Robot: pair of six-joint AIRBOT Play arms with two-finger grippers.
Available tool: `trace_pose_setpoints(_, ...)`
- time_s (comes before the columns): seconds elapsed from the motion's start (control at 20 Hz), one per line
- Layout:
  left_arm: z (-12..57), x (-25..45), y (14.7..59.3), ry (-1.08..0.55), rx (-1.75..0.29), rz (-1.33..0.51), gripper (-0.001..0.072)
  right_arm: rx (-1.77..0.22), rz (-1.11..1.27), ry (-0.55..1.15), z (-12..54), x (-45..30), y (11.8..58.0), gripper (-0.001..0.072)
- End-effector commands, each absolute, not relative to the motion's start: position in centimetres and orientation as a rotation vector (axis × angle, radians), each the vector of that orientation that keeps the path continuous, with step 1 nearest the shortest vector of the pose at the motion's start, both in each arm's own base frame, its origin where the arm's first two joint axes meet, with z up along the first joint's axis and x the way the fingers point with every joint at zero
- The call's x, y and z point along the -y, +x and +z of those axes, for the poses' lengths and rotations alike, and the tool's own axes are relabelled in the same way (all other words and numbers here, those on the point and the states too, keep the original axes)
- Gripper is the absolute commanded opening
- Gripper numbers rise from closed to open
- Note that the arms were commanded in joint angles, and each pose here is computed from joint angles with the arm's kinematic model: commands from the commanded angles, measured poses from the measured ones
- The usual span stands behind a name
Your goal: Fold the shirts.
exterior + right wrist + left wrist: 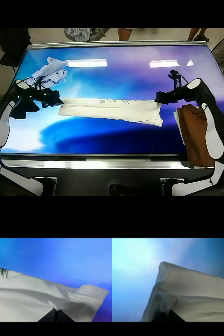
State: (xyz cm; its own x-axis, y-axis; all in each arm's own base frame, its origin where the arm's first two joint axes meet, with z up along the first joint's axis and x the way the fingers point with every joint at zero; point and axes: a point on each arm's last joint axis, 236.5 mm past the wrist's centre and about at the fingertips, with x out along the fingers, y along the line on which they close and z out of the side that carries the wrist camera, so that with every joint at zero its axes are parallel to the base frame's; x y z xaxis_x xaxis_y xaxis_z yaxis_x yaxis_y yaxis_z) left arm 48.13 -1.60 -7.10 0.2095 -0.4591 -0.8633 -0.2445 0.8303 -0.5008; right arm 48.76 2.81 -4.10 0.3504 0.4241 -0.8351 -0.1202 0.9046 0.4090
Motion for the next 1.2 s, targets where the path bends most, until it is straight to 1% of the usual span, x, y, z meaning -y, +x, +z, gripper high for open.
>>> trace_pose_setpoints(0.0,-9.5,2.6,47.1,-0.652,-1.472,-0.175,0.0105,-1.191,0.354,0.298,-5.0,-2.7,48.7,0.0046)
trace_pose_setpoints(0.05,-9.2,2.4,47.1,-0.653,-1.47,-0.175,0.0325,-1.196,0.369,0.286,-4.9,-2.7,48.4,0.009)
trace_pose_setpoints(0.1,-8.5,2.1,47.0,-0.651,-1.469,-0.18,0.051,-1.202,0.389,0.271,-4.4,-2.5,47.9,0.0302)
trace_pose_setpoints(0.15,-7.6,1.7,47.1,-0.647,-1.464,-0.189,0.053,-1.197,0.419,0.236,-3.5,-2.1,47.3,0.0599)
trace_pose_setpoints(0.2,-6.1,1.1,47.2,-0.629,-1.443,-0.207,0.0529,-1.194,0.445,0.196,-2.6,-1.2,46.5,0.0708)
trace_pose_setpoints(0.3,-2.9,-0.2,47.8,-0.606,-1.362,-0.204,0.0529,-1.273,0.408,0.176,-2.6,2.1,44.1,0.0714)
trace_pose_setpoints(0.35,-1.1,-0.6,48.1,-0.595,-1.313,-0.197,0.0529,-1.356,0.405,0.204,-3.3,3.1,42.0,0.0715)
trace_pose_setpoints(0.45,2.1,-0.6,48.6,-0.566,-1.232,-0.199,0.0529,-1.451,0.443,0.281,-5.2,2.6,39.7,0.0718)
trace_pose_setpoints(0.55,4.8,0.4,48.3,-0.53,-1.186,-0.223,0.0529,-1.454,0.479,0.338,-6.8,1.0,39.5,0.072)
trace_pose_setpoints(0.8,10.6,5.2,47.1,-0.394,-1.087,-0.343,0.0527,-1.412,0.371,0.452,-9.9,-0.3,41.7,0.0714)
trace_pose_setpoints(0.85,11.3,6.7,46.7,-0.358,-1.077,-0.38,0.0527,-1.4,0.352,0.462,-10.2,-0.8,42.4,0.0707)
trace_pose_setpoints(0.95,11.3,9.7,46.2,-0.317,-1.087,-0.442,0.0526,-1.379,0.332,0.452,-10.4,-2.1,43.4,0.067)
trace_pose_setpoints(1.0,11.1,11.2,46.0,-0.3,-1.096,-0.469,0.0527,-1.379,0.33,0.458,-10.4,-3.1,43.6,0.0582)
trace_pose_setpoints(1.05,10.7,12.8,45.7,-0.285,-1.109,-0.498,0.0526,-1.371,0.338,0.464,-10.1,-4.0,44.0,0.0275)
trace_pose_setpoints(1.1,10.3,14.3,45.5,-0.262,-1.117,-0.53,0.0484,-1.371,0.36,0.469,-9.5,-4.7,44.0,0.006)
trace_pose_setpoints(1.15,9.8,16.0,45.2,-0.23,-1.121,-0.568,0.0286,-1.355,0.42,0.453,-8.0,-5.5,44.0,0.0044)
